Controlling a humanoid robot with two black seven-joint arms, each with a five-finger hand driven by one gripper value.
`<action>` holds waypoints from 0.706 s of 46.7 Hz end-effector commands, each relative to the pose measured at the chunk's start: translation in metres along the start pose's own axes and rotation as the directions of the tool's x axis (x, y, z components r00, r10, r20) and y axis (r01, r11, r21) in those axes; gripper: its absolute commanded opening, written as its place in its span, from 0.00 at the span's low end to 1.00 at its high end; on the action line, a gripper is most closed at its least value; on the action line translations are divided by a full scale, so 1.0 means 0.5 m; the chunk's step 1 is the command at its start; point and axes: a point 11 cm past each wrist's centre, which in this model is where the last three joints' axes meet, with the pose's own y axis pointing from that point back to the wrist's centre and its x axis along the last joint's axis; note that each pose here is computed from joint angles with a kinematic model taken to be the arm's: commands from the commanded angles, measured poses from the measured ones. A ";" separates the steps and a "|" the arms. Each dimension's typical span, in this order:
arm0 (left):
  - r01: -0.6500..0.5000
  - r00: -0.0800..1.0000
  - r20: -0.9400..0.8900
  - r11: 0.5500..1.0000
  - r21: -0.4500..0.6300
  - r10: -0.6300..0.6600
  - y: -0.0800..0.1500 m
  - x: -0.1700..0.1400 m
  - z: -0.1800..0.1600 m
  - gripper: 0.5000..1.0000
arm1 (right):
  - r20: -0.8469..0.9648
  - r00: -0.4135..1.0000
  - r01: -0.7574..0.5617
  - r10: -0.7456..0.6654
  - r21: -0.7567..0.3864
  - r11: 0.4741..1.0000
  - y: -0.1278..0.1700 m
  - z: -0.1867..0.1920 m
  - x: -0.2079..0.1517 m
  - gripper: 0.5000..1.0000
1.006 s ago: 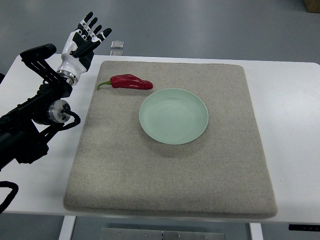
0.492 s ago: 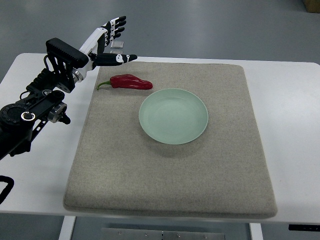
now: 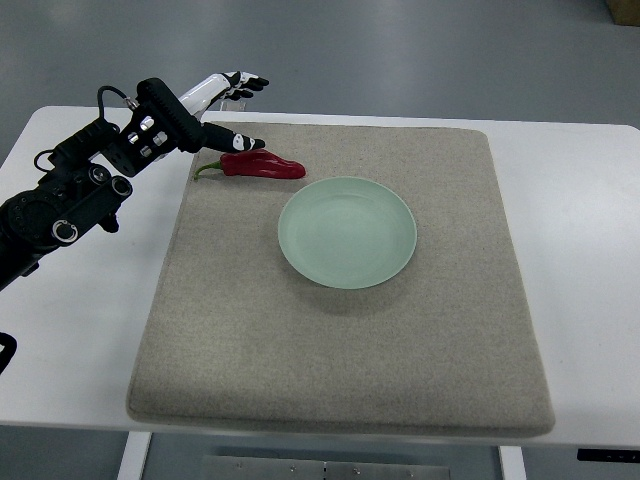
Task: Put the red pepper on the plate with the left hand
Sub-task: 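Reach the left hand forward over the red chili pepper, then close the left hand's fingers around the red chili pepper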
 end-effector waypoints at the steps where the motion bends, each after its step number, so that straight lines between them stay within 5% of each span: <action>1: 0.024 0.999 0.030 1.000 -0.001 -0.024 -0.007 -0.007 0.007 0.62 | 0.000 1.000 0.000 0.000 0.000 1.000 0.000 0.000 0.000 0.86; 33: 0.083 0.932 0.352 0.996 0.038 -0.091 -0.024 -0.033 -0.003 0.59 | 0.000 1.000 0.001 -0.001 0.000 1.000 0.000 0.000 -0.001 0.86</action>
